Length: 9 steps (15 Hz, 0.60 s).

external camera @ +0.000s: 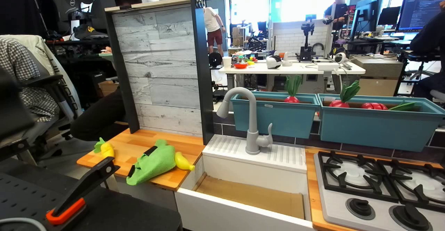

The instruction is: Unfold the towel on the counter

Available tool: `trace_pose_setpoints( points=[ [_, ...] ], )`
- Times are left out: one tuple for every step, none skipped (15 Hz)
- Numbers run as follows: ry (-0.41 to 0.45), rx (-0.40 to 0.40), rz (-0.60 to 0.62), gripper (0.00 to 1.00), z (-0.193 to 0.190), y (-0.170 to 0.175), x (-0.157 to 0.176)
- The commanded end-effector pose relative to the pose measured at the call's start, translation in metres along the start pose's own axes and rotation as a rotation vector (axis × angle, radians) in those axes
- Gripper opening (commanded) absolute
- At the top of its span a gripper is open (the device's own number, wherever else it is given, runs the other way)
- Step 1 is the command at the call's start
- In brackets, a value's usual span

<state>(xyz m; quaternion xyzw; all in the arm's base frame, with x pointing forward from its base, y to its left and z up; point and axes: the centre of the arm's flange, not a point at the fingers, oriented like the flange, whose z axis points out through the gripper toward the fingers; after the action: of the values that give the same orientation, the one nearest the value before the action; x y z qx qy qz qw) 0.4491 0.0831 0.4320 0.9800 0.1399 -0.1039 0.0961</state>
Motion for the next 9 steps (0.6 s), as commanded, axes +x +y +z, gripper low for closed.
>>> trace_pose_setpoints(
  points=[
    [0.01,-0.008,0.036,1.0,0.016,0.005,0.01],
    [0.015,-0.014,0.055,1.0,0.025,0.009,0.014],
    [0.011,-0.005,0.068,1.0,0.039,0.014,0.02],
    [0.021,-0.004,0.085,1.0,0.053,0.02,0.027],
    [0.034,-0.004,0.101,1.0,0.068,0.025,0.034],
    [0.048,0.002,0.113,1.0,0.083,0.031,0.042],
    [0.061,0.016,0.127,1.0,0.098,0.036,0.05],
    [0.073,0.023,0.138,1.0,0.114,0.04,0.059],
    [0.09,0.025,0.15,1.0,0.126,0.044,0.066]
  ],
)
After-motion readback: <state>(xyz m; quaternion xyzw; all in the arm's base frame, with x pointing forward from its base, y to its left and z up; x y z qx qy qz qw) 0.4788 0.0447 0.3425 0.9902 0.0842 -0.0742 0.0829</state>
